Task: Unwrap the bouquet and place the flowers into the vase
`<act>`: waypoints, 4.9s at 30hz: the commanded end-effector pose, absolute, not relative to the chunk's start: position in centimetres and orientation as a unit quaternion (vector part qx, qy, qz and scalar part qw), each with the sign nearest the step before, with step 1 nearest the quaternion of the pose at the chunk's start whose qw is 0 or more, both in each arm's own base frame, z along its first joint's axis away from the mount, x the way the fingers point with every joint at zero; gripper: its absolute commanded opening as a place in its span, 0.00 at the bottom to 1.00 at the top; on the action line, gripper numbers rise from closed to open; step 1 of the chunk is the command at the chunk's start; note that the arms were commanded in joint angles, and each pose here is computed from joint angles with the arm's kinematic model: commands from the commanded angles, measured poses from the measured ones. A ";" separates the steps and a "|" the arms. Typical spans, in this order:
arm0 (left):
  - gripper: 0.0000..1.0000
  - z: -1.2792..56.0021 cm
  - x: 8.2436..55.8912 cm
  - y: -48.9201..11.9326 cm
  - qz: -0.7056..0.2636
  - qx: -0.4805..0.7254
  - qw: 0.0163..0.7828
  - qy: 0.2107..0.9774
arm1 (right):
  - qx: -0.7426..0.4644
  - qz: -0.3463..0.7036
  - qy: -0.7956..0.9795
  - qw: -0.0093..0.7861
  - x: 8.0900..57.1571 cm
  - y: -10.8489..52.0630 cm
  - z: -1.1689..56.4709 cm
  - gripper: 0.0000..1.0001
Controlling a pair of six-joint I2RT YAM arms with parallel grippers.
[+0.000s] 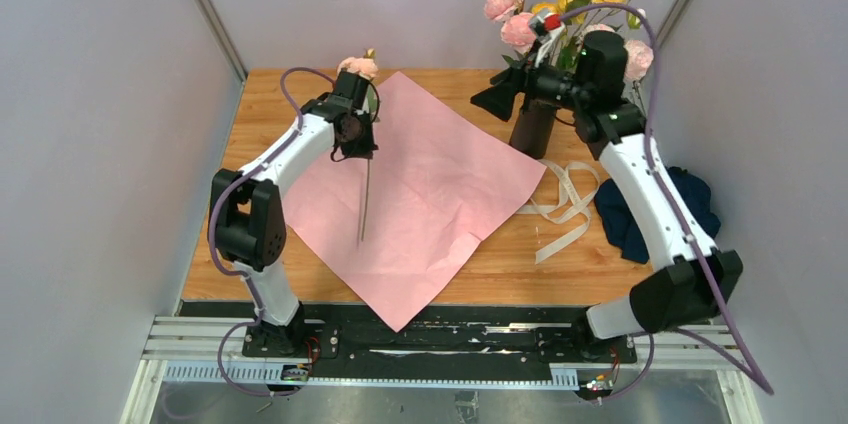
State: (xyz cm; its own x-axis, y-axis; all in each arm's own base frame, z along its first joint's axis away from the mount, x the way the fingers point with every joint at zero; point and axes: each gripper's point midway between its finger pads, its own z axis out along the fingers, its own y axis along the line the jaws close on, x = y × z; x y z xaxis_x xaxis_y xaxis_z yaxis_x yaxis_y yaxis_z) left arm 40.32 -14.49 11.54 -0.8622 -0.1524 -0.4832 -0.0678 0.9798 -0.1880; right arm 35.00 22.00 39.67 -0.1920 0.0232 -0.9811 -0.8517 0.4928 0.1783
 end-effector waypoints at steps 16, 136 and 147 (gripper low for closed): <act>0.00 24.1 38.6 -20.5 -0.188 0.063 0.420 0.886 | -0.319 0.457 0.739 0.378 38.9 36.4 30.3 0.86; 0.75 23.9 33.8 -23.4 -0.210 0.123 0.407 0.880 | -0.322 0.078 0.667 0.668 42.9 14.4 49.6 0.00; 0.75 22.8 33.9 -23.5 -0.206 0.129 0.398 0.885 | -0.279 0.051 0.671 0.685 42.2 10.7 50.3 0.00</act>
State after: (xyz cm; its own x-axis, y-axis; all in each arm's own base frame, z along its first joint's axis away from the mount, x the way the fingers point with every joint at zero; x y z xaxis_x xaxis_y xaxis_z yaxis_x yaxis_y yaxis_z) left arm 33.76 -23.20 23.79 -0.6466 0.0377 -0.7619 0.3726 0.8872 -0.2723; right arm 42.81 12.19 49.02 0.0616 -0.3072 -0.9497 -0.4929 0.8180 -0.2966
